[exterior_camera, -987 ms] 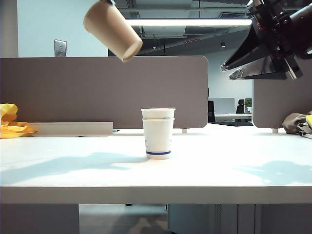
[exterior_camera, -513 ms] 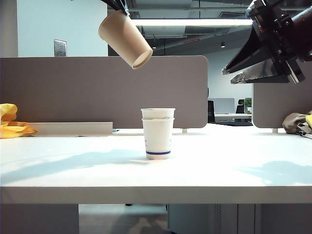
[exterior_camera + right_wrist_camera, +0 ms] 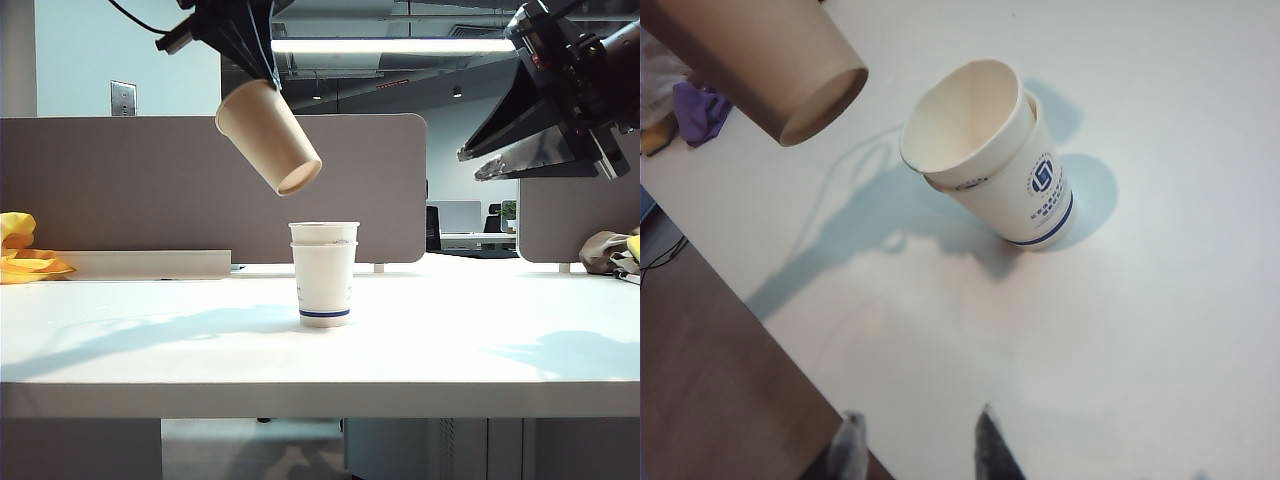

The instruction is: Pick up all the paper cups on the table one by one and stack them together.

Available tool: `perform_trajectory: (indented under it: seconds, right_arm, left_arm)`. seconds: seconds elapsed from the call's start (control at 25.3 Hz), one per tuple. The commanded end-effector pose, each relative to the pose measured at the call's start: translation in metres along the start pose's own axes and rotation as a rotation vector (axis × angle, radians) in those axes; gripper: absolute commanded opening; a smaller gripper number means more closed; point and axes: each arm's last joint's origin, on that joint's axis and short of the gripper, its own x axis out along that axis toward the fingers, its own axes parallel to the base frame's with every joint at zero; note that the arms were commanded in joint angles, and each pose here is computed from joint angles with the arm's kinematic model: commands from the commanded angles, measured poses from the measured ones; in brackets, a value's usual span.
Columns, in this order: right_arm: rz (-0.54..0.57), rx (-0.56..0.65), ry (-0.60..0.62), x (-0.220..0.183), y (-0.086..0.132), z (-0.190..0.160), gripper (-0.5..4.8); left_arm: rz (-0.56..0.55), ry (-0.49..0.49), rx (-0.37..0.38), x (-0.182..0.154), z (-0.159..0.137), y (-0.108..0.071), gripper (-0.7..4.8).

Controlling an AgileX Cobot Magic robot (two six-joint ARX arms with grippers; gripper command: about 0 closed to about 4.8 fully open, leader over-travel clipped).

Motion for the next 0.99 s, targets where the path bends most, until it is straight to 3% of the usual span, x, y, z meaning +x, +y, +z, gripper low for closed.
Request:
perform_trajectory:
  seconds: [0.04, 0.47, 0.99]
  right_arm:
    - [0.029, 0.005, 0.011, -0.001, 0.002, 0.0, 1.44]
    - [0.043, 0.057, 0.072, -0.002, 0.003, -0.007, 1.44]
    - [0.067, 0.03, 0.046, -0.014, 0.014, -0.003, 1.44]
  left_arm:
    - [-0.015, -0.078, 0.044, -0.004, 0.006, -0.005, -0.06]
    - [-0.026, -0.142, 0.051, 0.006, 0.017, -0.004, -0.06]
    - [0.013, -0.063, 0.056, 0.036, 0.018, 0.007, -0.06]
